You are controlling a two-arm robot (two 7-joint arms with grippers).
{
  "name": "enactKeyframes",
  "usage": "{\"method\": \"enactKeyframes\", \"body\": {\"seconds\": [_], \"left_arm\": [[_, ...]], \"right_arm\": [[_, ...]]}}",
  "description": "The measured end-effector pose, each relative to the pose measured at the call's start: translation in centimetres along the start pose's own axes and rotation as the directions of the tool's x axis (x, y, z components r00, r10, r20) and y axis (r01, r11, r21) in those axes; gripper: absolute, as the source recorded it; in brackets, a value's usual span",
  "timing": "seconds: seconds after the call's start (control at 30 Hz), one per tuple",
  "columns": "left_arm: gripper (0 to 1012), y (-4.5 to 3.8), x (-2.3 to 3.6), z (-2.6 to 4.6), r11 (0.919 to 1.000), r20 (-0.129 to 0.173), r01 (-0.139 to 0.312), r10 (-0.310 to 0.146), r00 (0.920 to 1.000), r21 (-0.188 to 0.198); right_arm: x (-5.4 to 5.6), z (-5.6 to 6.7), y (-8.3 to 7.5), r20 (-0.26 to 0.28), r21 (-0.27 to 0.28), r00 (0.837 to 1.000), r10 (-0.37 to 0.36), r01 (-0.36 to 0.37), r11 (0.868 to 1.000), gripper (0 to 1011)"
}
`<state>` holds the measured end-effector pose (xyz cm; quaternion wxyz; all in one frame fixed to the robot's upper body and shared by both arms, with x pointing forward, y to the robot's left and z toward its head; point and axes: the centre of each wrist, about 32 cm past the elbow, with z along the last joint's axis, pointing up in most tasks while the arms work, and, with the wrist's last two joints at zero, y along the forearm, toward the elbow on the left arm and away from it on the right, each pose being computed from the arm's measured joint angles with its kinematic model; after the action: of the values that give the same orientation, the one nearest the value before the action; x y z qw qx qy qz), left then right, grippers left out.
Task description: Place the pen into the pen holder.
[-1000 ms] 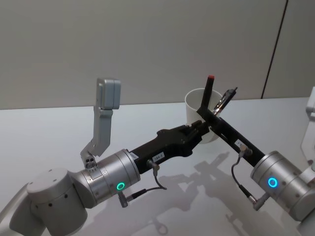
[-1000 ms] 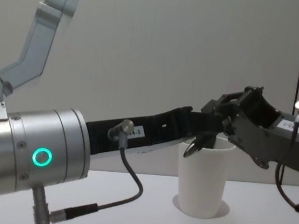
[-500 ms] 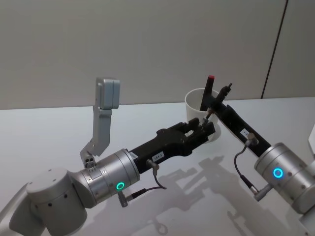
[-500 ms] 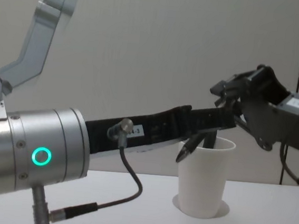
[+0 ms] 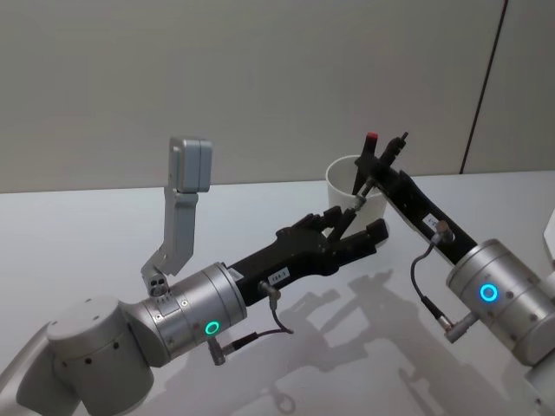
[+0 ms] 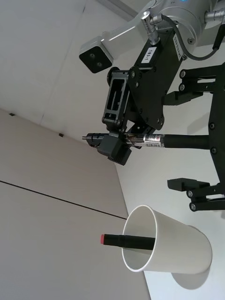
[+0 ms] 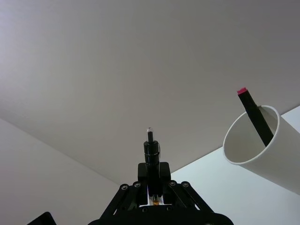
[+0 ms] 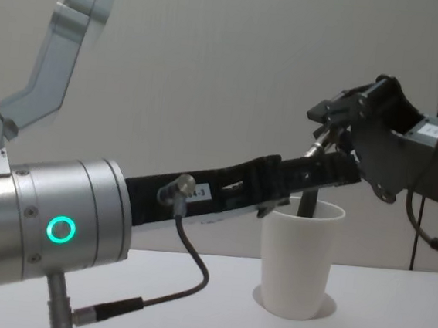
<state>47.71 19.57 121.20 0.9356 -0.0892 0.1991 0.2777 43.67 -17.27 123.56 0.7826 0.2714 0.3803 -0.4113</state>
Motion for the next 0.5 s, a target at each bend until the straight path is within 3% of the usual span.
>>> {"method": "enactKeyframes", "body": {"seconds": [0.07, 0.5], "left_arm": [[997, 0.0, 0.0, 0.0, 1.0, 0.0, 0.0, 0.0, 1.0, 0.0], [1001, 0.0, 0.0, 0.0, 1.0, 0.0, 0.0, 0.0, 1.0, 0.001]], "right_arm": [[-0.04, 0.01, 0.02, 0.0, 0.004, 1.0, -0.001, 0.001, 1.0, 161], [-0.07, 0.72, 0.02, 0.031, 0.05, 0.999, -0.009, 0.008, 0.999, 160]]}}
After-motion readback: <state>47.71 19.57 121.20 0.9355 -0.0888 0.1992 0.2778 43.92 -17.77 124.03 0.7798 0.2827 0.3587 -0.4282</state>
